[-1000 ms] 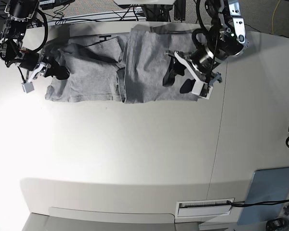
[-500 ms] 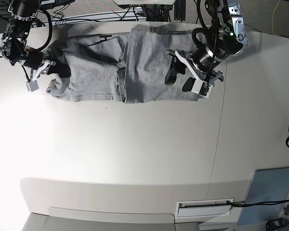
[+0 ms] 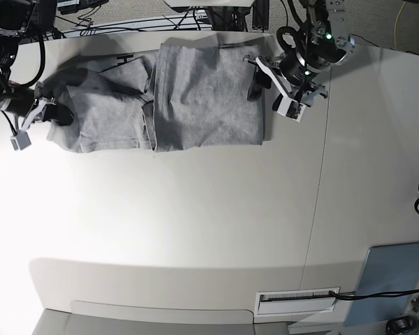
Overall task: Fold the T-shirt properly
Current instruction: 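Grasp the strip end with the right gripper and fold it over toward the left gripper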
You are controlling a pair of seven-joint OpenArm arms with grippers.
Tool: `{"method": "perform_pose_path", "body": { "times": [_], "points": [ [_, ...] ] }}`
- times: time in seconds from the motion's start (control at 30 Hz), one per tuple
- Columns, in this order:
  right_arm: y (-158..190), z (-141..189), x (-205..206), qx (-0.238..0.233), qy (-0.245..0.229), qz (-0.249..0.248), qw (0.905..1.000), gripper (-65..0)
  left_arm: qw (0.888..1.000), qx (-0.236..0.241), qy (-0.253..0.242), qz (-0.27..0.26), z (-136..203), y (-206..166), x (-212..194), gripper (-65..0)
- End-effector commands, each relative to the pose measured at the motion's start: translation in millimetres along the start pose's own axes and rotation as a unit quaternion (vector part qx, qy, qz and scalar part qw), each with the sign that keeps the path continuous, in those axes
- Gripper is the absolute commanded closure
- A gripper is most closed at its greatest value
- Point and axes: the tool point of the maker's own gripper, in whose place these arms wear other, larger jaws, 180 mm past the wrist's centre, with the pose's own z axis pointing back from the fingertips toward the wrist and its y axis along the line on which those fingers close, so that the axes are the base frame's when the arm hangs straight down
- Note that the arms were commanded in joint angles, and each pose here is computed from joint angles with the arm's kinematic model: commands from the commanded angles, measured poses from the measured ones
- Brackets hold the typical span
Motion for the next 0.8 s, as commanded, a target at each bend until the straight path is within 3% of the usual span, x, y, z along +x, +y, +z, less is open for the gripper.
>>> {"method": "perform_pose_path", "body": {
  "times": [0.0,0.13,0.27,0.53,0.77],
  "points": [
    [17,1,16,0.015,-0.027,0.026,0.9992,0.0,1.000,0.006,-0.013,0.004,-1,2,3,-35.4],
    [79,-17,19,0.047,-0.056,0.056,0.9958,0.0,0.999,0.037,-0.004,0.007,-14,17,-17,-35.4],
    [146,-29,35,0.088,-0.101,0.094,0.9865,0.0,0.999,0.033,0.004,0.012,-27,18,-34,-35.4],
    [231,-92,31,0.111,-0.102,0.136,0.9792,0.0,1.000,0.009,0.022,0.017,-49,17,-43,-35.4],
    [286,-129,31,0.089,-0.107,0.182,0.9734,0.0,1.000,-0.008,0.017,0.014,-47,20,-38,-35.4]
  ]
}}
